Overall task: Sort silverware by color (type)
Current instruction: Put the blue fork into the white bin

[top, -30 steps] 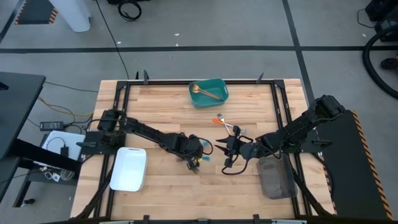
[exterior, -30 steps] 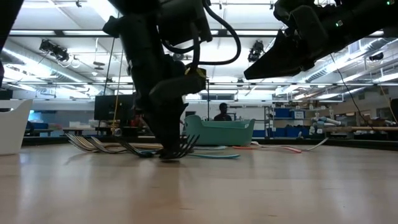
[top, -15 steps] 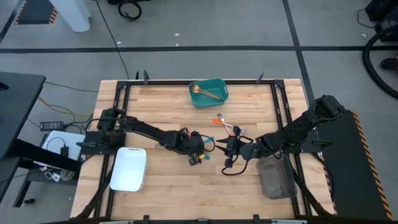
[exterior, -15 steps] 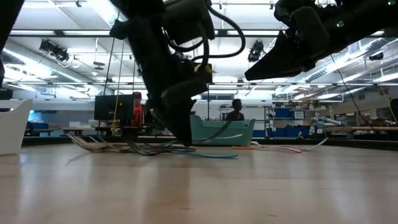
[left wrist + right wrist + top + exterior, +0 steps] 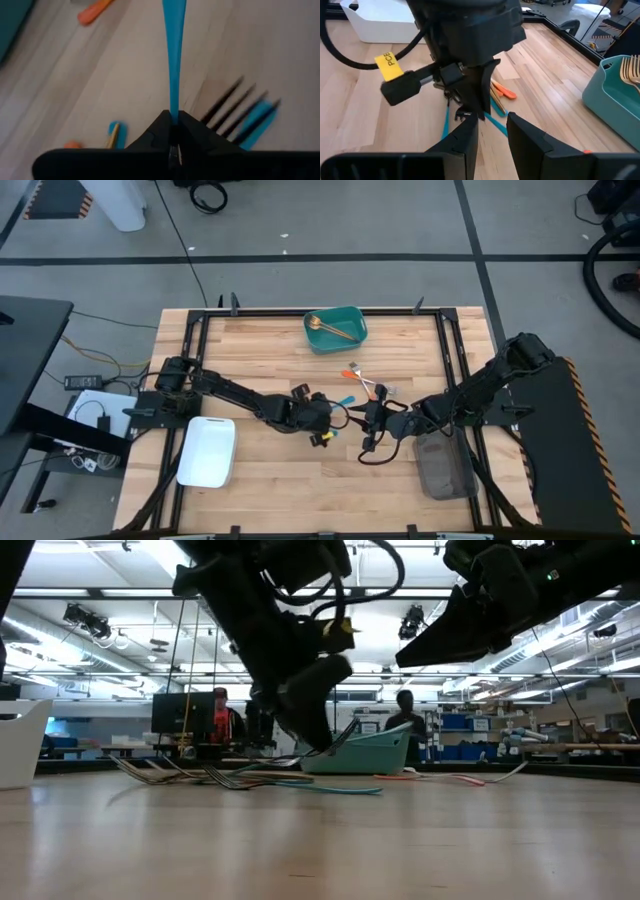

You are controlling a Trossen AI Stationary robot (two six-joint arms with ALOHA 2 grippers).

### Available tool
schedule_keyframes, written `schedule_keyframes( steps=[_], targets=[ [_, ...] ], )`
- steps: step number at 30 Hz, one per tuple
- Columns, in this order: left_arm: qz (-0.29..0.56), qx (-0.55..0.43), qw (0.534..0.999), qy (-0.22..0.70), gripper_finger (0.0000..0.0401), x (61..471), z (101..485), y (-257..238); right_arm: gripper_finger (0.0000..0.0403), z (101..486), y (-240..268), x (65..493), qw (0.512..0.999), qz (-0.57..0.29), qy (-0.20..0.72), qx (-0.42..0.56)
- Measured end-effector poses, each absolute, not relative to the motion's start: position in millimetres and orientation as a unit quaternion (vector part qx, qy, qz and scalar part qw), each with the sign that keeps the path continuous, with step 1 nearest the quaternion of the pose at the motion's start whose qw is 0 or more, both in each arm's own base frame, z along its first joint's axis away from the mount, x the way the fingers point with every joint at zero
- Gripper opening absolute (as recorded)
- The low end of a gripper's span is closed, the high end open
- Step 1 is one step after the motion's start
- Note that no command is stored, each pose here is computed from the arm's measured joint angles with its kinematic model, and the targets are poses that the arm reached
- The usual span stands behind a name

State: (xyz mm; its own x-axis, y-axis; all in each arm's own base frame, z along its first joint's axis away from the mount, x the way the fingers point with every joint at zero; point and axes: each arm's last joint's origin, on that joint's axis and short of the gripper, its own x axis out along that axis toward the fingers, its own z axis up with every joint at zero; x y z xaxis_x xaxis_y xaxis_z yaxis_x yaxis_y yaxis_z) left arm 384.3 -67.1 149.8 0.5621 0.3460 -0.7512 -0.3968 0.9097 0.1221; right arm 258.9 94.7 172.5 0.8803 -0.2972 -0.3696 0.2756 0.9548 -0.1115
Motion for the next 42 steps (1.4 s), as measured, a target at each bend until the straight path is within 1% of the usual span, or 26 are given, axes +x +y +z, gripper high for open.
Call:
schedule_keyframes(
  steps=[6,17,22,25,29,37,42],
  targets=[
    [0.166,-0.064,0.903,0.391,0.0036,392,155,-71,0.011,179,97,252,0.968,-0.15,0.2,-0.035],
    [0.096,-0.119,0.935,0.319,0.0038,407,168,-69,0.011,208,109,227,0.969,-0.206,0.137,-0.029],
    [0.094,-0.126,0.941,0.3,0.0038,411,171,-66,0.011,218,115,218,0.972,-0.205,0.115,-0.022],
    [0.108,-0.098,0.949,0.279,0.0038,410,172,-69,0.011,219,118,216,0.971,-0.208,0.112,-0.025],
    [0.116,-0.09,0.956,0.255,0.0038,405,158,-71,0.011,218,119,216,0.971,-0.209,0.111,-0.024],
    [0.115,-0.118,0.969,0.186,0.0038,385,135,-66,0.011,219,120,215,0.973,-0.204,0.108,-0.015],
    [0.123,-0.129,0.97,0.167,0.0038,372,125,-63,0.011,219,121,215,0.973,-0.204,0.108,-0.014]
  ],
)
